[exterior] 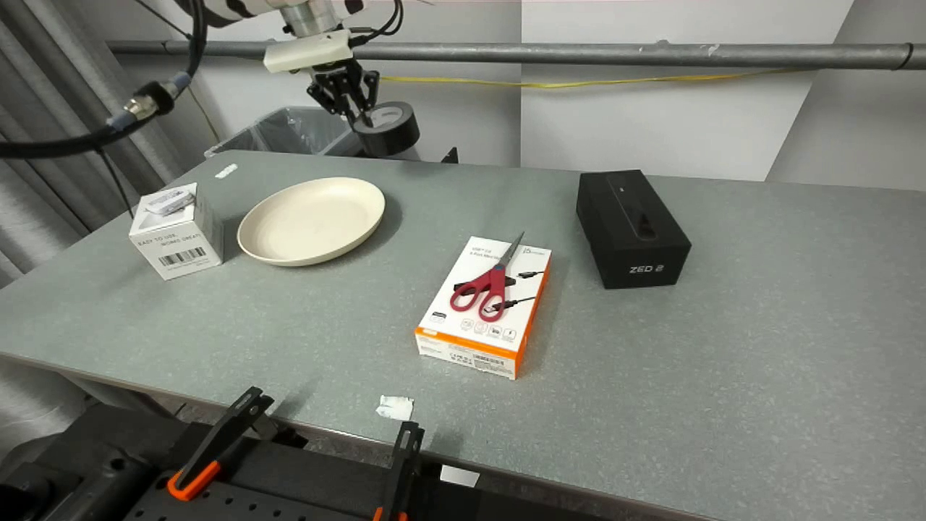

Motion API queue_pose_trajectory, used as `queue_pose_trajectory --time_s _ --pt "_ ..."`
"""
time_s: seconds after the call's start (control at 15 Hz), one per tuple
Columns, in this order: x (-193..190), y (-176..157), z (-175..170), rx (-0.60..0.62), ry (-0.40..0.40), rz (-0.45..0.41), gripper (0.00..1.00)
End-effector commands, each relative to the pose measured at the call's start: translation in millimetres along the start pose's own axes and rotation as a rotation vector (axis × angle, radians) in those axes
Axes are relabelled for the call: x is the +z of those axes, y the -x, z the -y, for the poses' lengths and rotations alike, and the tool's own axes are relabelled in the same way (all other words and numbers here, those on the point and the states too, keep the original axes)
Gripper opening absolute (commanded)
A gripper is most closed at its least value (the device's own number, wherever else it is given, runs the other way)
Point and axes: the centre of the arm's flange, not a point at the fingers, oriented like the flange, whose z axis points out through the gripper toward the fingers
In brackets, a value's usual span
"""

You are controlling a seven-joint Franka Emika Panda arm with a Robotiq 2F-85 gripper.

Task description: Put the black masking tape on the cream plate

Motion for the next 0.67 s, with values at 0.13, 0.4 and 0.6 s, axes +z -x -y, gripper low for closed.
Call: queue_pose_trajectory --time_s 0.13,0.4,0.6 --pt "-6.1 104.1 64.1 -0.246 0.099 -0.053 0.06" --pt "-6.0 156.1 100.3 -0.385 0.124 -0.067 0.06" --pt "-9.6 199.9 117.9 -0.465 0.110 -0.030 0.06"
